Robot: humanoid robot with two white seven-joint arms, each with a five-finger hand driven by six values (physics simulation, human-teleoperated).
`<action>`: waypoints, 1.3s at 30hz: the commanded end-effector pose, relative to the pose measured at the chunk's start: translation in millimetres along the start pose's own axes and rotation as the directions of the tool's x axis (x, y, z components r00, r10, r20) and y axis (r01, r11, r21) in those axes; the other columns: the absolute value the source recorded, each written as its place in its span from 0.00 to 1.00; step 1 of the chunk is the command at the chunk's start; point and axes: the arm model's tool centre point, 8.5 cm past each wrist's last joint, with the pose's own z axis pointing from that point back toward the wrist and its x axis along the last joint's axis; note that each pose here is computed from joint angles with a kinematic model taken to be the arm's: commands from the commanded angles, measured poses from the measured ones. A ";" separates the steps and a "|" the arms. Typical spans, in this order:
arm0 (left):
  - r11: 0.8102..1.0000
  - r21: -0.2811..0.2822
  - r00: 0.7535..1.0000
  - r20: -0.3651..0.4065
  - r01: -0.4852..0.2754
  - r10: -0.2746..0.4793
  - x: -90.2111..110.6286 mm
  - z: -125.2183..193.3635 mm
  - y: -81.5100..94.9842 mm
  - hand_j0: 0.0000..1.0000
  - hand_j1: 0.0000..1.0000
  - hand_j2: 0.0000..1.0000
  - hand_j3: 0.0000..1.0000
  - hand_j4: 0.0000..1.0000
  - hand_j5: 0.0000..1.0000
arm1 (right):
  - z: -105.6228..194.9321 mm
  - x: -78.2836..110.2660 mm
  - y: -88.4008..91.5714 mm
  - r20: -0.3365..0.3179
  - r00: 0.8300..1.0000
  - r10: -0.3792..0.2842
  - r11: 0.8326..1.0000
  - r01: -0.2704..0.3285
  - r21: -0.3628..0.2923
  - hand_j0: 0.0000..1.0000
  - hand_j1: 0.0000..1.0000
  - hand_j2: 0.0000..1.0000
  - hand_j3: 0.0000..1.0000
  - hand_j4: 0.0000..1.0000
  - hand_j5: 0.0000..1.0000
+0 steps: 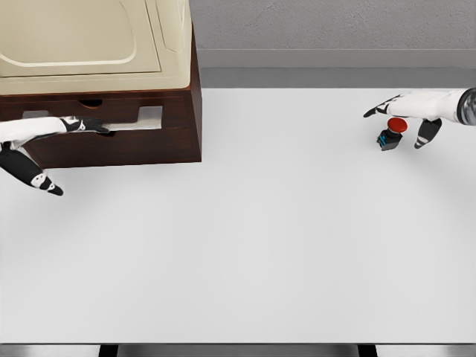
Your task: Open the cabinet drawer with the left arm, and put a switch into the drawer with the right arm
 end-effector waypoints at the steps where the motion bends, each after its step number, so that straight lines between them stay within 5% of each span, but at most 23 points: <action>1: 1.000 -0.020 1.000 -0.009 0.022 -0.022 -1.7 3.5 -3.2 1.00 1.00 1.00 1.00 1.00 1.00 | -0.5 -0.5 0.3 -0.001 1.000 -0.008 1.000 0.008 -0.002 1.00 1.00 1.00 1.00 1.00 1.00; 7: 0.997 -0.069 0.999 0.004 0.045 -0.044 -2.4 11.4 -7.7 1.00 1.00 1.00 1.00 1.00 1.00 | 1.7 -6.0 -0.5 -0.017 1.000 -0.018 1.000 0.018 0.000 1.00 1.00 1.00 1.00 1.00 1.00; 39: 0.979 -0.113 0.980 0.120 0.170 -0.157 0.3 46.0 -21.9 1.00 1.00 1.00 1.00 1.00 1.00 | -8.1 -4.4 1.0 -0.024 0.999 -0.024 0.999 0.024 0.020 1.00 1.00 1.00 1.00 1.00 1.00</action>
